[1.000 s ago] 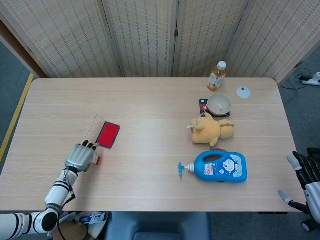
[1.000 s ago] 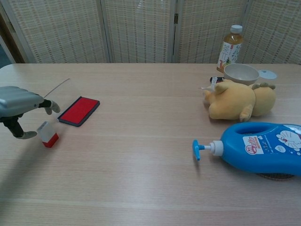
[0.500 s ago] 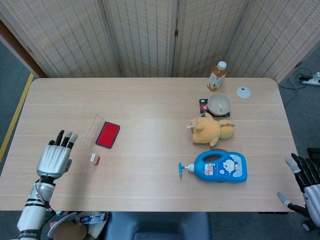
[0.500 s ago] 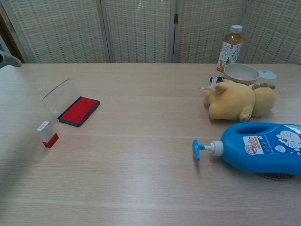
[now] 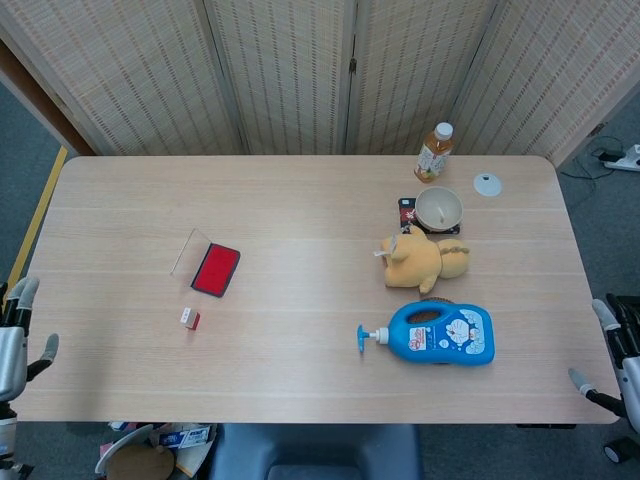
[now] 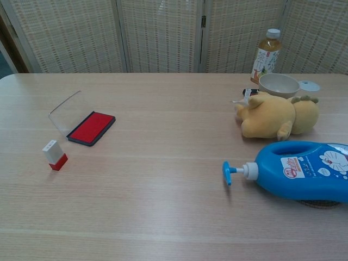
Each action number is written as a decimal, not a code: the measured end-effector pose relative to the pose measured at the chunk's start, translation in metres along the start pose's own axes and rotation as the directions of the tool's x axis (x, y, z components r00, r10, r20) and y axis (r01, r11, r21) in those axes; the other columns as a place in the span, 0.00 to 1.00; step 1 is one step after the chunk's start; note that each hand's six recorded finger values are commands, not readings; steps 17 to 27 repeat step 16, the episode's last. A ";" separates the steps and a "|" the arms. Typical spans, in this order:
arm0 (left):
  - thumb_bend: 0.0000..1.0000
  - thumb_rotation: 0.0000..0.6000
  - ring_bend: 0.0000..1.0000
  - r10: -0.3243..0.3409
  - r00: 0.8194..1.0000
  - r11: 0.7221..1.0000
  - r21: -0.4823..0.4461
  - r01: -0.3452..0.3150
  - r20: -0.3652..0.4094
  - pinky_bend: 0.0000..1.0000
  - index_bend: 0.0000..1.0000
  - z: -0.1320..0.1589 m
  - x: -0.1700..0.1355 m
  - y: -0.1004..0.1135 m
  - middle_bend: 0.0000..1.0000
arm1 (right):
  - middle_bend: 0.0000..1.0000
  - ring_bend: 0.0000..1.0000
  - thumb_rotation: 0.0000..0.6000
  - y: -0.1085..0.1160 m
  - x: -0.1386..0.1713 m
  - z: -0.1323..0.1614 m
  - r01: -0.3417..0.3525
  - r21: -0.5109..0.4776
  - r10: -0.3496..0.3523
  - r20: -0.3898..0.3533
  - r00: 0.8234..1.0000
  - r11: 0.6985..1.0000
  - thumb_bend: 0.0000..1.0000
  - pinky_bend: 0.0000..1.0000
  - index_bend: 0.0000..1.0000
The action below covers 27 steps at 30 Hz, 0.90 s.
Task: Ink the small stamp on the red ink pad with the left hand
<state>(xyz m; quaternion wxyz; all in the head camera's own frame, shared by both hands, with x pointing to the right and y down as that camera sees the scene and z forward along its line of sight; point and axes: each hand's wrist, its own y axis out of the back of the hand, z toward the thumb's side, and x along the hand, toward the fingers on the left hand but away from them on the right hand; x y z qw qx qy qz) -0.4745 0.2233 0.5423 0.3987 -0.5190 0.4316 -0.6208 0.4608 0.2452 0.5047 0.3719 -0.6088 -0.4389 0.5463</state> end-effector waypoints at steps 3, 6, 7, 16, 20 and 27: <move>0.34 1.00 0.00 0.027 0.999 1.000 -0.016 -0.027 -0.018 0.00 0.00 -0.025 -0.010 -0.004 0.00 | 0.00 0.00 1.00 0.002 -0.001 0.000 0.032 0.014 -0.032 0.022 0.999 0.999 0.20 0.00 0.00; 0.34 1.00 0.00 0.047 0.999 0.998 -0.027 -0.048 -0.020 0.00 0.00 -0.035 -0.018 -0.005 0.00 | 0.00 0.00 1.00 0.005 0.000 0.000 0.064 0.020 -0.065 0.041 0.997 0.998 0.20 0.00 0.00; 0.34 1.00 0.00 0.049 0.999 0.998 -0.028 -0.049 -0.016 0.00 0.00 -0.036 -0.019 -0.006 0.00 | 0.00 0.00 1.00 0.006 0.000 0.000 0.070 0.018 -0.070 0.049 0.996 0.997 0.20 0.00 0.00; 0.34 1.00 0.00 0.017 1.000 1.000 -0.026 -0.016 0.014 0.00 0.00 -0.026 -0.021 -0.013 0.00 | 0.00 0.00 1.00 0.006 0.001 0.000 0.072 0.024 -0.073 0.049 0.996 0.997 0.20 0.00 0.00; 0.34 1.00 0.00 0.017 1.000 1.000 -0.026 -0.016 0.014 0.00 0.00 -0.026 -0.021 -0.013 0.00 | 0.00 0.00 1.00 0.006 0.001 0.000 0.072 0.024 -0.073 0.049 0.996 0.997 0.20 0.00 0.00; 0.34 1.00 0.00 0.017 1.000 1.000 -0.026 -0.016 0.014 0.00 0.00 -0.026 -0.021 -0.013 0.00 | 0.00 0.00 1.00 0.006 0.001 0.000 0.072 0.024 -0.073 0.049 0.996 0.997 0.20 0.00 0.00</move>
